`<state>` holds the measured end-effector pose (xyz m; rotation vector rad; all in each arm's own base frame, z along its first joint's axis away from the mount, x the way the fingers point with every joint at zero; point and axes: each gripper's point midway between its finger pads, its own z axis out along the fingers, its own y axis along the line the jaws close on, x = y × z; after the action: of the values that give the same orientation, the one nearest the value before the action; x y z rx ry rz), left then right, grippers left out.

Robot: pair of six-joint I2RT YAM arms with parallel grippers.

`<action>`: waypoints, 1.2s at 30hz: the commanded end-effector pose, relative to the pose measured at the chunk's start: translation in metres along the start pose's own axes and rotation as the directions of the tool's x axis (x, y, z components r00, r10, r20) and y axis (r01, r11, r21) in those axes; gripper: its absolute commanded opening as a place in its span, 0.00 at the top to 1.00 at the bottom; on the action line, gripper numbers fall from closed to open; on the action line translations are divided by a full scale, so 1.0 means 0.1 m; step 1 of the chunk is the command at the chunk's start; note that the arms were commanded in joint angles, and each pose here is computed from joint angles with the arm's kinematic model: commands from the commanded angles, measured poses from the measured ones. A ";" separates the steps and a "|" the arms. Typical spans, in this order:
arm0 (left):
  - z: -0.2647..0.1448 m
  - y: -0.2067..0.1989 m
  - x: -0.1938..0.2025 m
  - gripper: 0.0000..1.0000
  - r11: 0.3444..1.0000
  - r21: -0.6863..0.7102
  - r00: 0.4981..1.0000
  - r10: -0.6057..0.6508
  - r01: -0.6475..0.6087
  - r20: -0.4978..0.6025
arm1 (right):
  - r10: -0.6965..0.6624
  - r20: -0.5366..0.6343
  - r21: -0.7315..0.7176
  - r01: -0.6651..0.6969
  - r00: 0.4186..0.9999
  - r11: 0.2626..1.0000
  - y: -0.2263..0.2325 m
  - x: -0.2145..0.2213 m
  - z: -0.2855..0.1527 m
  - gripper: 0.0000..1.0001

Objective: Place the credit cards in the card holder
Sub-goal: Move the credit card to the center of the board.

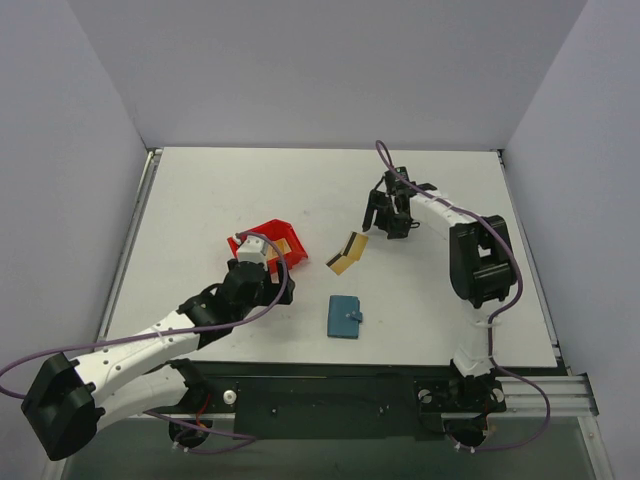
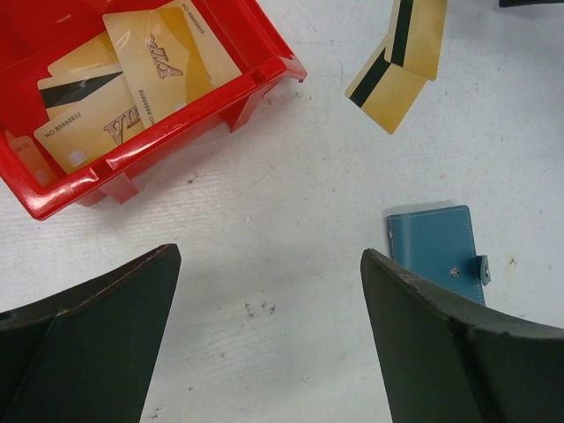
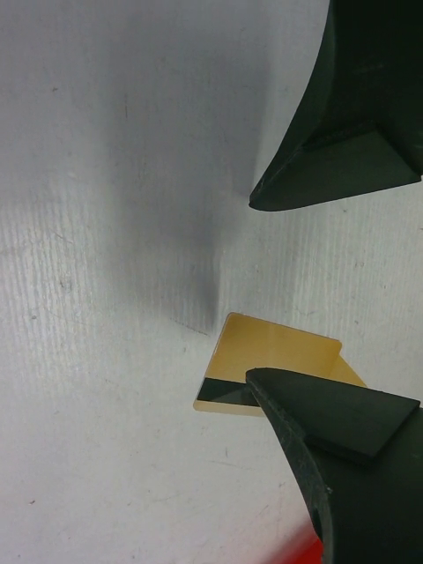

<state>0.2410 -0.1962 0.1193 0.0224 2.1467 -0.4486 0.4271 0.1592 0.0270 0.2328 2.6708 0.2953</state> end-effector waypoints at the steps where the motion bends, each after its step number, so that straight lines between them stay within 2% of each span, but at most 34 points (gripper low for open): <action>1: -0.02 -0.02 -0.07 0.06 0.999 0.023 0.999 -0.036 0.035 0.042 | -0.021 -0.043 0.001 0.021 0.999 1.000 0.07 0.02 -0.03 0.34; 20: 0.05 0.08 0.00 0.09 1.000 -0.023 1.000 -0.014 0.014 0.013 | -0.087 -0.202 -0.062 0.076 0.975 0.995 0.35 0.57 0.18 0.41; 24: 0.04 0.09 -0.02 0.09 1.000 -0.026 1.000 -0.017 0.017 0.019 | -0.099 -0.231 -0.079 0.083 0.968 0.993 0.39 0.66 0.21 0.46; 31: 0.06 0.11 0.01 0.10 0.999 -0.030 1.000 -0.019 0.020 0.014 | -0.173 -0.266 -0.103 0.151 0.948 0.983 0.49 0.82 0.21 0.48; 36: 0.06 0.10 0.02 0.10 0.999 -0.027 1.000 -0.017 0.018 0.010 | -0.230 -0.290 -0.049 0.225 0.929 0.973 0.47 0.90 0.22 0.57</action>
<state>0.2400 -0.1856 0.1021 0.0073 2.1810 -0.4050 0.3985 0.2358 0.0124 -0.0491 2.7912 0.4513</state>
